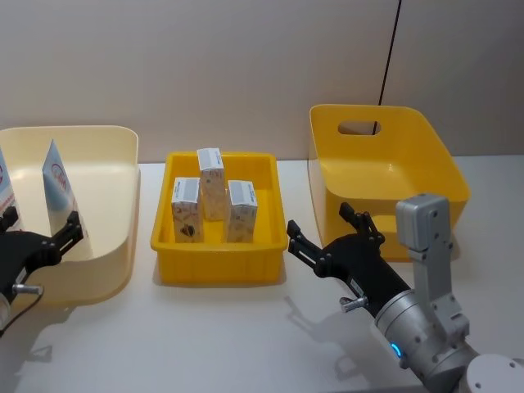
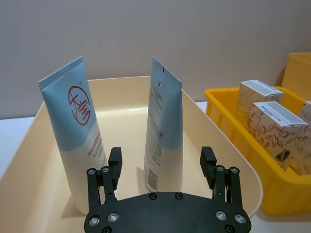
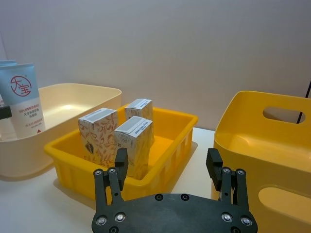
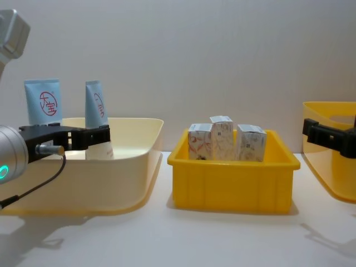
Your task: Bimanual collaborative sorting of washing and personal care products
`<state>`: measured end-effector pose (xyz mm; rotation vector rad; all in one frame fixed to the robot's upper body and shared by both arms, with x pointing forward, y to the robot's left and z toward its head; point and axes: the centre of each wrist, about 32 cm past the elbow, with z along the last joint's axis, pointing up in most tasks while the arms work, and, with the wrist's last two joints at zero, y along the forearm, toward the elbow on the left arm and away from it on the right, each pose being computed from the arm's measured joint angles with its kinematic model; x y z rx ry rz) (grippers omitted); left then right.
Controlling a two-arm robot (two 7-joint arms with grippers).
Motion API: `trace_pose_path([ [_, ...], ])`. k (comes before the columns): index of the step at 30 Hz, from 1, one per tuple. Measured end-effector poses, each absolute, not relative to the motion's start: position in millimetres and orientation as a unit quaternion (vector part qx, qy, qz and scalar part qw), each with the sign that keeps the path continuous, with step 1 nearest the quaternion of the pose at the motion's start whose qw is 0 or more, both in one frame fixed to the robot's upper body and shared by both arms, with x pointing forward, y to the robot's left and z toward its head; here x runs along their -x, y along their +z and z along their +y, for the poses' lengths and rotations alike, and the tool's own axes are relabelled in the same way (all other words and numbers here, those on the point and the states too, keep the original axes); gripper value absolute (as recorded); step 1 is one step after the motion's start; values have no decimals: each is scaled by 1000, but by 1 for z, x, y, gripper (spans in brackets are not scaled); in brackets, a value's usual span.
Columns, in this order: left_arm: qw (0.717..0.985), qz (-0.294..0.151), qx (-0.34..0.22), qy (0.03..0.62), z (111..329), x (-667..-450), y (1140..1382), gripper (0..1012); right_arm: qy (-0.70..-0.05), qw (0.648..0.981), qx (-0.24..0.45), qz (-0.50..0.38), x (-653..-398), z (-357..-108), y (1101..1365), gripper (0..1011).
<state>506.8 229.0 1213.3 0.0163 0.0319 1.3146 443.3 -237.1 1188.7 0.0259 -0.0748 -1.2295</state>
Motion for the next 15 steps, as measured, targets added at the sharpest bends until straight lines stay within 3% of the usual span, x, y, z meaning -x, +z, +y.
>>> trace_pose_path([
  [15, 800, 29, 3, 600, 230, -525, 1213, 1003, -577, 816, -12, -35, -443, -237, 1189, 1001],
])
